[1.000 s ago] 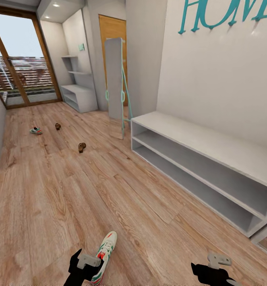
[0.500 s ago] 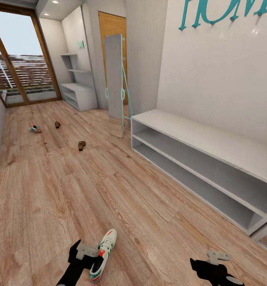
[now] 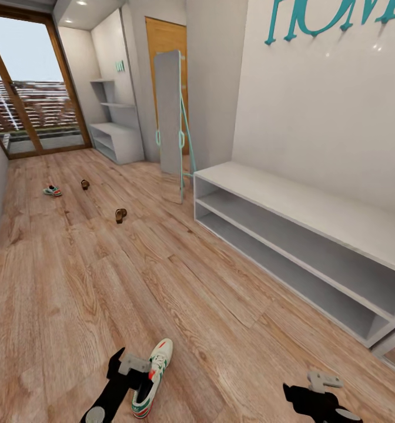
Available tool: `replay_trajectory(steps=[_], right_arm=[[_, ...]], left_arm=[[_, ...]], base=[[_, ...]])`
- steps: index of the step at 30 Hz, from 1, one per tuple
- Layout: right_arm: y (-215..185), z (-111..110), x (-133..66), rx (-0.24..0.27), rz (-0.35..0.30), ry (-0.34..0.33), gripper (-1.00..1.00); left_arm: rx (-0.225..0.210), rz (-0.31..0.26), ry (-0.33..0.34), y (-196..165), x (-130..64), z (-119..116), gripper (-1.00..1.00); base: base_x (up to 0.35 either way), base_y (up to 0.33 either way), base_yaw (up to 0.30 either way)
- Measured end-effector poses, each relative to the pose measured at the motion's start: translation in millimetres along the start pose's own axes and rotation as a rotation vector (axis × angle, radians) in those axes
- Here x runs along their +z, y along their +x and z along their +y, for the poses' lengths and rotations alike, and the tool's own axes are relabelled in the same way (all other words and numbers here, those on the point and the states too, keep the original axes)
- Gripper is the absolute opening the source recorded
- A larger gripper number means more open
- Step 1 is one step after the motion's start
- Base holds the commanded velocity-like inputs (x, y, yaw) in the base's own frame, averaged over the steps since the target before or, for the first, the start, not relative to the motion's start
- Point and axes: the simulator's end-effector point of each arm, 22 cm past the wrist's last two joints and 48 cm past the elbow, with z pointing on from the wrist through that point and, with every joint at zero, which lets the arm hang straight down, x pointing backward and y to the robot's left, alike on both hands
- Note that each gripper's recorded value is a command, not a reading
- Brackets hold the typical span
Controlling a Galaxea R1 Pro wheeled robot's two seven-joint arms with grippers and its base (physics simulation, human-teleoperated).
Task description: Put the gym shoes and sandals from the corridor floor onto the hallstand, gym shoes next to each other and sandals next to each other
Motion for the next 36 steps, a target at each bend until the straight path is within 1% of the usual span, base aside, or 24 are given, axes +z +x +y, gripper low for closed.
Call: replay_trajectory(steps=[4, 8, 19, 20, 21, 22, 26, 31, 33, 36], right_arm=[[-8, 1, -2.9, 0.0, -0.005, -0.001, 1.0], [-19, 2, -5.8, 0.0, -0.014, -0.002, 1.0], [-71, 7, -14.4, 0.007, -0.075, -0.01, 1.0], [-98, 12, -24.0, 0.013, -0.042, -0.019, 1.0], [-110, 14, -25.4, 0.016, -0.056, -0.021, 1.0], [-114, 15, -25.7, 0.016, -0.059, -0.022, 1.0], [-132, 19, -27.7, 0.022, -0.053, -0.03, 1.0], [-142, 22, -29.6, 0.025, -0.034, -0.037, 1.0], [-144, 22, -30.0, 0.026, -0.03, -0.038, 1.0], [-145, 23, -30.3, 0.026, -0.027, -0.04, 1.0]], left_arm=[[0.001, -0.006, -0.002, -5, 5.6, 3, 1.0], [0.0, -0.028, -0.004, -13, 11.1, 6, 1.0], [0.02, -0.084, -0.02, -33, 24.1, 25, 1.0], [0.016, -0.026, -0.002, -5, 31.9, 22, 1.0], [0.015, -0.002, 0.003, 6, 30.2, 21, 1.0], [0.015, 0.003, 0.004, 9, 29.7, 21, 1.0], [0.015, 0.022, 0.007, 18, 28.0, 20, 1.0], [0.014, 0.032, 0.011, 25, 26.4, 18, 1.0], [0.014, 0.027, 0.014, 26, 25.3, 17, 1.0], [0.014, -0.002, 0.017, 23, 24.1, 15, 1.0]], base=[[0.0, 0.0, 0.0], [0.0, 0.0, 0.0], [0.0, 0.0, 0.0], [0.0, 0.0, 0.0], [0.0, 0.0, 0.0], [0.0, 0.0, 0.0], [0.0, 0.0, 0.0], [0.0, 0.0, 0.0], [0.0, 0.0, 0.0], [0.0, 0.0, 0.0]])
